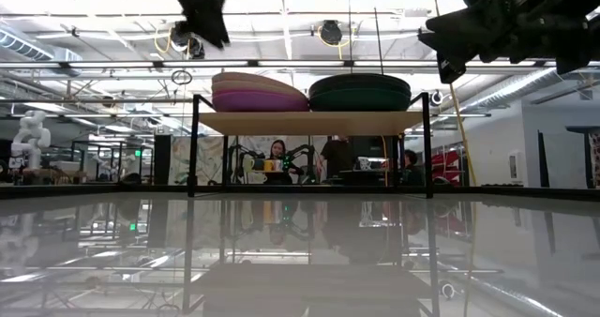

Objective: Place and stack plates onto a shelf
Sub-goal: Return to Home Position

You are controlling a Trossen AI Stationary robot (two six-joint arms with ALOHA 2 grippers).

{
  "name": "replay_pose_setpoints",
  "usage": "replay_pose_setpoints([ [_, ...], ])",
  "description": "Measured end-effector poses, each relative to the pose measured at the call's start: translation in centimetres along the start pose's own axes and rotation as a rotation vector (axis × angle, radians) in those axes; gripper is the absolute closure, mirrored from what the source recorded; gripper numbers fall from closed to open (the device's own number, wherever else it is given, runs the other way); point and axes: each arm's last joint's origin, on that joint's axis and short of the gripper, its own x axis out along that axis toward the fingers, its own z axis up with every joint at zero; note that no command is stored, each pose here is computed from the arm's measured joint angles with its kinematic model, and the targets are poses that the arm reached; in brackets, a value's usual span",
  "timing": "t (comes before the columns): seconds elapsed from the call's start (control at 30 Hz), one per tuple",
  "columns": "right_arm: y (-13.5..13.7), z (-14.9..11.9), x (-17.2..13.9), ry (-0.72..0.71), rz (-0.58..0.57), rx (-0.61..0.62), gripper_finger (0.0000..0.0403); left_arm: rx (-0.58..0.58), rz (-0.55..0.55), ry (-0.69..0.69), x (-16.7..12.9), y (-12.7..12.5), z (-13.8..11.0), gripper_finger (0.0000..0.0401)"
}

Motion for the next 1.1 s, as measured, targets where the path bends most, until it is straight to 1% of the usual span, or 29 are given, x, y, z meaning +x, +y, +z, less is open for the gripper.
replay_pose_setpoints([
  [0.1, 0.0, 0.0, 0.0, 0.003, 0.004, -0.012, 0.0298, 0.025, -0.01, -0.102, -4.1, -0.9, -0.7, 0.0268],
  [0.17, 0.0, 0.0, -0.1, 0.001, 0.004, -0.019, 0.0298, 0.05, -0.02, -0.173, -6.9, -1.7, -1.5, 0.0268],
  [0.23, 0.1, 0.1, -0.2, 0.002, 0.004, -0.027, 0.0298, 0.077, -0.036, -0.238, -9.1, -2.5, -2.6, 0.0268],
  [0.3, 0.1, 0.3, -0.5, 0.017, -0.003, -0.032, 0.0298, 0.104, -0.064, -0.294, -10.4, -3.4, -3.9, 0.0268],
  [0.37, 0.1, 1.0, -0.7, 0.039, -0.015, -0.026, 0.0298, 0.113, -0.1, -0.355, -11.1, -4.1, -5.3, 0.0268],
  [0.5, 0.5, 2.3, -1.3, 0.107, -0.03, -0.02, 0.0298, 0.126, -0.183, -0.489, -11.7, -5.2, -7.9, 0.0268],
  [0.63, 0.9, 3.1, -2.2, 0.108, -0.029, -0.046, 0.0298, 0.149, -0.238, -0.593, -12.0, -5.6, -9.9, 0.0268],
  [0.77, 1.4, 4.5, -3.1, 0.06, -0.026, -0.088, 0.0298, 0.158, -0.279, -0.636, -12.3, -5.8, -11.7, 0.0268],
  [0.87, 1.9, 5.7, -4.0, 0.055, -0.031, -0.113, 0.0298, 0.138, -0.268, -0.639, -12.2, -5.7, -13.1, 0.0268],
  [0.97, 2.2, 6.7, -5.0, 0.055, -0.087, -0.144, 0.0298, 0.106, -0.256, -0.638, -10.9, -5.8, -14.6, 0.0268],
  [1.1, 2.2, 6.7, -6.0, 0.054, -0.19, -0.196, 0.0298, 0.125, -0.28, -0.654, -7.5, -6.7, -16.4, 0.0268],
])
